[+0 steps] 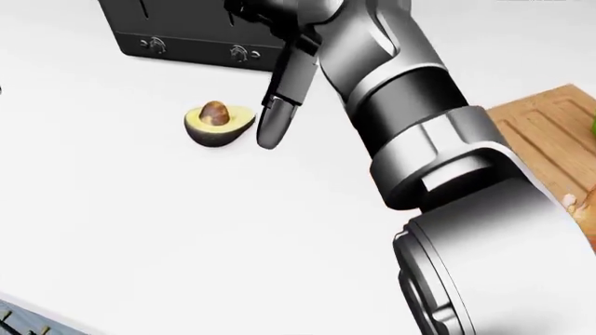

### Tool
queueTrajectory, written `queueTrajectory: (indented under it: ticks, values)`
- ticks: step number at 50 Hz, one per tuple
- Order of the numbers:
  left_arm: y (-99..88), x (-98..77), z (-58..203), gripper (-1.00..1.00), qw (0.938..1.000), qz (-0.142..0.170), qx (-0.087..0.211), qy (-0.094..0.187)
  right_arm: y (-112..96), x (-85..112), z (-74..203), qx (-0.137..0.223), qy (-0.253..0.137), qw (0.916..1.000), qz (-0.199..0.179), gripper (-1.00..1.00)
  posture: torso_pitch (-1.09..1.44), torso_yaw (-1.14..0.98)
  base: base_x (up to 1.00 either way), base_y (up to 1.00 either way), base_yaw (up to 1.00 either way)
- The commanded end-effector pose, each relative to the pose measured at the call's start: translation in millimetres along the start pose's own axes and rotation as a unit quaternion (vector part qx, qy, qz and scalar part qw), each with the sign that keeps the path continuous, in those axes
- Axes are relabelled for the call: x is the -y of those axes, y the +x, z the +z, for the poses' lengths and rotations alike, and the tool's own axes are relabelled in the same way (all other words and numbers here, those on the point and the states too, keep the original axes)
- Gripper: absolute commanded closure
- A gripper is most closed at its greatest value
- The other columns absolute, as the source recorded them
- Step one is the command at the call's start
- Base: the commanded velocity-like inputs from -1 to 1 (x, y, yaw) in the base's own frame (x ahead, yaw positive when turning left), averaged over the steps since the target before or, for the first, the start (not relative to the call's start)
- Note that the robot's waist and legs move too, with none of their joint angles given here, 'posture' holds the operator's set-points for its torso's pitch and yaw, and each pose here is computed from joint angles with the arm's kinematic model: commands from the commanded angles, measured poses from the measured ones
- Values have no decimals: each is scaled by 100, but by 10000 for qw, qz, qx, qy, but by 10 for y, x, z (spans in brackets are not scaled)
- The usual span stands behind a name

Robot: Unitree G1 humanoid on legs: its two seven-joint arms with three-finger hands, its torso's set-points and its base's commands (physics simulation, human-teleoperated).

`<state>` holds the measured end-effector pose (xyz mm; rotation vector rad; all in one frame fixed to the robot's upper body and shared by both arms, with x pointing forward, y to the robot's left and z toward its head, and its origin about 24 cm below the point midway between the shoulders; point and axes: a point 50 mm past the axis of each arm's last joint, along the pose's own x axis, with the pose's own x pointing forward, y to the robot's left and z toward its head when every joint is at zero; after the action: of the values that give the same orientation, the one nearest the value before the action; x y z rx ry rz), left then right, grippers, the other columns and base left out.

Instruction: Place the avocado, onion, tomato and bell pepper on the cutting board.

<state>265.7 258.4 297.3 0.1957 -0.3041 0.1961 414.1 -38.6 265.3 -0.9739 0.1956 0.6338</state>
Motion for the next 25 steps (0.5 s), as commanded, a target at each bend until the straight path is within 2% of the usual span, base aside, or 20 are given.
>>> queueTrajectory:
  ticks: [1, 14, 15, 25]
  values:
    - [-26, -53, 157, -100, 9991, 133, 399, 51, -89, 120, 174, 346, -211, 9987, -315, -100, 0, 56, 0, 0, 0]
    - [-47, -60, 149, -100, 9991, 138, 394, 52, -5, 24, 141, 365, -223, 9987, -265, -100, 0, 63, 0, 0, 0]
    - [-45, -70, 160, -100, 9991, 156, 400, -17, 2, 17, 137, 364, -219, 9987, -267, -100, 0, 63, 0, 0, 0]
    - [-32, -80, 148, -100, 9991, 163, 393, 75, 75, -68, 84, 354, -188, 9986, -341, -100, 0, 64, 0, 0, 0]
